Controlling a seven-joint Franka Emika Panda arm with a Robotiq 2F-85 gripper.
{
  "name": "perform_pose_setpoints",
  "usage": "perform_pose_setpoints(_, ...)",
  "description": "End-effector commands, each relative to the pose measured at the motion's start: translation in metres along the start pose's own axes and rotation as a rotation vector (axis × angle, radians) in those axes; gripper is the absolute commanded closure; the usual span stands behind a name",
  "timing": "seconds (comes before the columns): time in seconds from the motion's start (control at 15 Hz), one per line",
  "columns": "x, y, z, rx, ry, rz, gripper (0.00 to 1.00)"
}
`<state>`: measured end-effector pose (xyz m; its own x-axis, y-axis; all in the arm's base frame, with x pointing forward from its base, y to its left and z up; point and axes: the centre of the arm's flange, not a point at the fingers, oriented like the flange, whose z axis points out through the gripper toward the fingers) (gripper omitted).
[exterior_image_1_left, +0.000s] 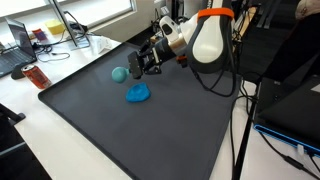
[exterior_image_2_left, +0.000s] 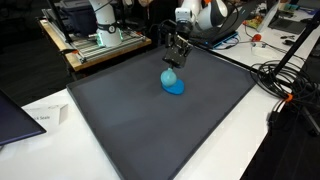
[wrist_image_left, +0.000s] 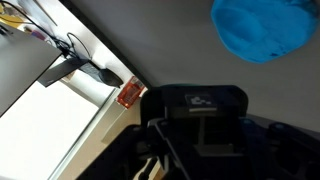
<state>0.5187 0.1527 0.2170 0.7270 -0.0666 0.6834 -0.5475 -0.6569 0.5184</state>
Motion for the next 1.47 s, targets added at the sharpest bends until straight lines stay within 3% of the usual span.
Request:
perform_pose_setpoints(0.0, 0.024, -0.026, 0.000, -0.033, -0.030, -0.017, 0.78)
perform_pose_setpoints(0.4, 0.039, -0.034, 0.023, -0.048, -0.122, -0.049, 0.78)
perform_pose_setpoints(0.93, 0.056, -0.028, 0.054, -0.011, -0.265, -0.057, 0.78)
perform_pose_setpoints(1.4, 0.078, -0.002, 0.054, 0.050, -0.390, 0.009, 0.78)
